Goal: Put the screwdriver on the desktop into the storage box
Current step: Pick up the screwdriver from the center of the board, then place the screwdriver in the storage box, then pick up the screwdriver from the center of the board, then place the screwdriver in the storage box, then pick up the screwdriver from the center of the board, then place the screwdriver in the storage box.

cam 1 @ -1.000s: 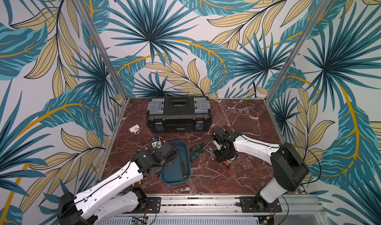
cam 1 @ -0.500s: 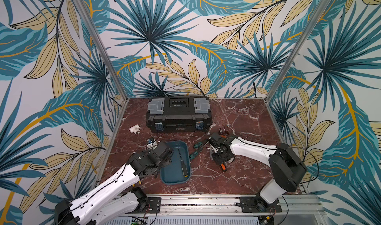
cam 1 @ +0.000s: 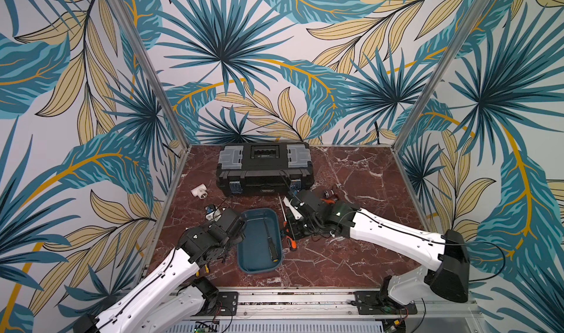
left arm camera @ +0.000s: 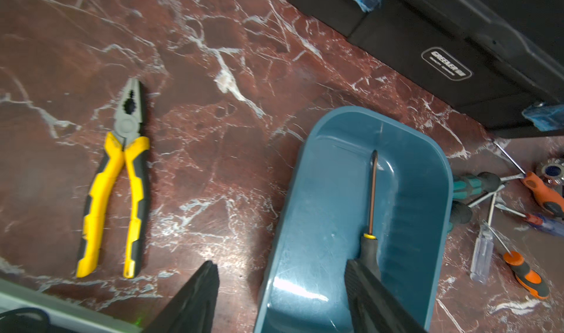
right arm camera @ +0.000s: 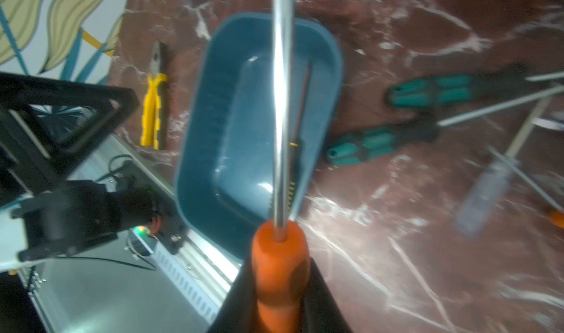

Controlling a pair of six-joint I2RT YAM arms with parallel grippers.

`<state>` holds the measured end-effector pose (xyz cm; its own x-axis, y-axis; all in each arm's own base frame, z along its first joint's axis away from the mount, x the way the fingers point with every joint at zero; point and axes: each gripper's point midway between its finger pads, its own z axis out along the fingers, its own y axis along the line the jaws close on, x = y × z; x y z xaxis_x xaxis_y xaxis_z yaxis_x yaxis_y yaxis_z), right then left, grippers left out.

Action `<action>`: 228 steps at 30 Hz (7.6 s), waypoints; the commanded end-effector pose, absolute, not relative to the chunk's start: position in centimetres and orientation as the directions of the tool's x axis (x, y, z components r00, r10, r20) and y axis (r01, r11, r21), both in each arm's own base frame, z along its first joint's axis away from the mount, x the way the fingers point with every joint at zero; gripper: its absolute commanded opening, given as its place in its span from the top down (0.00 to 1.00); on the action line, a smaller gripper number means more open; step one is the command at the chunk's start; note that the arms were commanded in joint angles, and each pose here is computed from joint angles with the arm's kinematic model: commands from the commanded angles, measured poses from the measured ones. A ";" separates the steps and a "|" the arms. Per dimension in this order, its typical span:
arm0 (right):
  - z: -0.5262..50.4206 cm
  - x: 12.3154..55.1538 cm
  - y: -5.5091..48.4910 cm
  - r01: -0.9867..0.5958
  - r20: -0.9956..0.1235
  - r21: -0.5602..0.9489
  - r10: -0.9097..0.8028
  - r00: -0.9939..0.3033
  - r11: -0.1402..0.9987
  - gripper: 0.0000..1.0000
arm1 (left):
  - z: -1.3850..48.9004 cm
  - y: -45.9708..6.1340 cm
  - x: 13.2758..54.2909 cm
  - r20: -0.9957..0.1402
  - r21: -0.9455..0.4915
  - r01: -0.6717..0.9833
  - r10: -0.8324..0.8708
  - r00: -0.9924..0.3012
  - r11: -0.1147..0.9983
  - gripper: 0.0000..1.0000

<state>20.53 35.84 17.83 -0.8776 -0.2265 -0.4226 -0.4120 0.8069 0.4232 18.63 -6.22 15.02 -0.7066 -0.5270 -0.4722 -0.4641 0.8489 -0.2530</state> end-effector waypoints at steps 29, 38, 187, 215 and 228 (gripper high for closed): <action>17.9 23.9 37.3 -0.170 -0.532 0.391 0.072 -0.843 0.904 0.28 | 18.5 -9.3 20.3 -0.519 -0.352 -0.248 -0.409 -0.750 0.902 0.30; 17.1 23.7 17.3 0.176 -0.564 0.398 0.391 -0.727 0.900 0.28 | 18.6 -23.6 24.0 -0.538 -0.251 0.268 0.097 -0.838 0.930 0.27; 13.0 23.3 24.0 -0.523 -0.285 0.101 -0.479 -0.830 0.846 0.88 | 13.5 -6.6 18.6 -0.512 -0.270 -0.450 -0.523 -0.681 0.851 0.43; 6.8 18.7 45.0 -0.120 -0.036 0.499 -0.119 -0.992 0.858 0.45 | 14.1 -4.9 16.9 -0.506 -0.282 -0.492 -0.563 -0.653 0.824 0.45; 16.2 23.9 35.7 -0.198 -0.445 0.432 0.017 -0.895 0.880 0.31 | 15.3 -10.9 20.7 -0.495 -0.365 -0.300 -0.457 -0.739 0.881 0.43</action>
